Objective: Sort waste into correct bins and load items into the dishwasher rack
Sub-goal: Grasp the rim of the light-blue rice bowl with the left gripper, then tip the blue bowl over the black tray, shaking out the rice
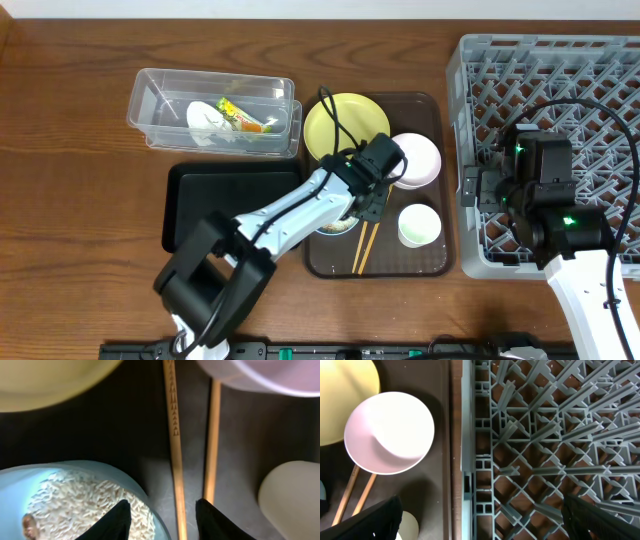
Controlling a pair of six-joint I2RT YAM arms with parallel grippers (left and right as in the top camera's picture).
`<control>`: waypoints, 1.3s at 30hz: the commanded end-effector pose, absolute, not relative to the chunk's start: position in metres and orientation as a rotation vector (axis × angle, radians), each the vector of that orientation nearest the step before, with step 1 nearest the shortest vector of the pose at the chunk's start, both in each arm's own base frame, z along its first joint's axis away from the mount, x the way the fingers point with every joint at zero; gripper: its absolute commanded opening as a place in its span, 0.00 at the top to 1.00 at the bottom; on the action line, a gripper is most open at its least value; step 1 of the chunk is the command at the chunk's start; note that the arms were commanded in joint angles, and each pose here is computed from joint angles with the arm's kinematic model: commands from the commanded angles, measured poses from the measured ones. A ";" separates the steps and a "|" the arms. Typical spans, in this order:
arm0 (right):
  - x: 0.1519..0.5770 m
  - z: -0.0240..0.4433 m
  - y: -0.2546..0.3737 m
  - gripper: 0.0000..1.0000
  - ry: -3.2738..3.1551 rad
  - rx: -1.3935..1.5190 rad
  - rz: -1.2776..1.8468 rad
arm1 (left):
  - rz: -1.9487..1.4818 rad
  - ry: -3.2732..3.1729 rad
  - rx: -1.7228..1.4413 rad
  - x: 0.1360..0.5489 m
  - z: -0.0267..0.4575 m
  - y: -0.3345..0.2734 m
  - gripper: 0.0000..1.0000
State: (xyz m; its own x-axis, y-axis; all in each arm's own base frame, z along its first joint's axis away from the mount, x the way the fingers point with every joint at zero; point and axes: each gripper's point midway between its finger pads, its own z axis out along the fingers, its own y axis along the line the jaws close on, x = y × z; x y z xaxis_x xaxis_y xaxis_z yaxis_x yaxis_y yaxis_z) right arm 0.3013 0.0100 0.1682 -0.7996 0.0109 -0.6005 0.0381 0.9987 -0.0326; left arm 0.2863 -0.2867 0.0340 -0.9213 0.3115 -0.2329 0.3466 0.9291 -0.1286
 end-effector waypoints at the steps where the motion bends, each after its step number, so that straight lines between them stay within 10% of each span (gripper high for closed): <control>1: 0.304 0.175 0.008 0.01 2.480 0.032 -0.059 | -0.210 2.923 0.486 0.280 0.018 -0.282 0.58; 22: 0.304 0.175 0.008 0.01 2.480 0.032 -0.059 | -0.186 2.952 0.479 0.275 0.013 -0.278 0.94; 39: 0.304 0.175 0.008 0.01 2.481 0.032 -0.059 | -0.326 2.789 0.436 0.277 0.110 -0.268 0.94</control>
State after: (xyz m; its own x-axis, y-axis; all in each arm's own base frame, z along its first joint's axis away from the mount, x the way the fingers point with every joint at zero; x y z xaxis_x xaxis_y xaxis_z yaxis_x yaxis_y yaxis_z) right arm 0.3013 0.0100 0.1682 -0.7996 0.0109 -0.6005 0.0381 0.9987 -0.0326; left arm 0.2749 -0.2755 0.0817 -0.9194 0.2854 -0.2705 0.3331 0.9309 -0.1499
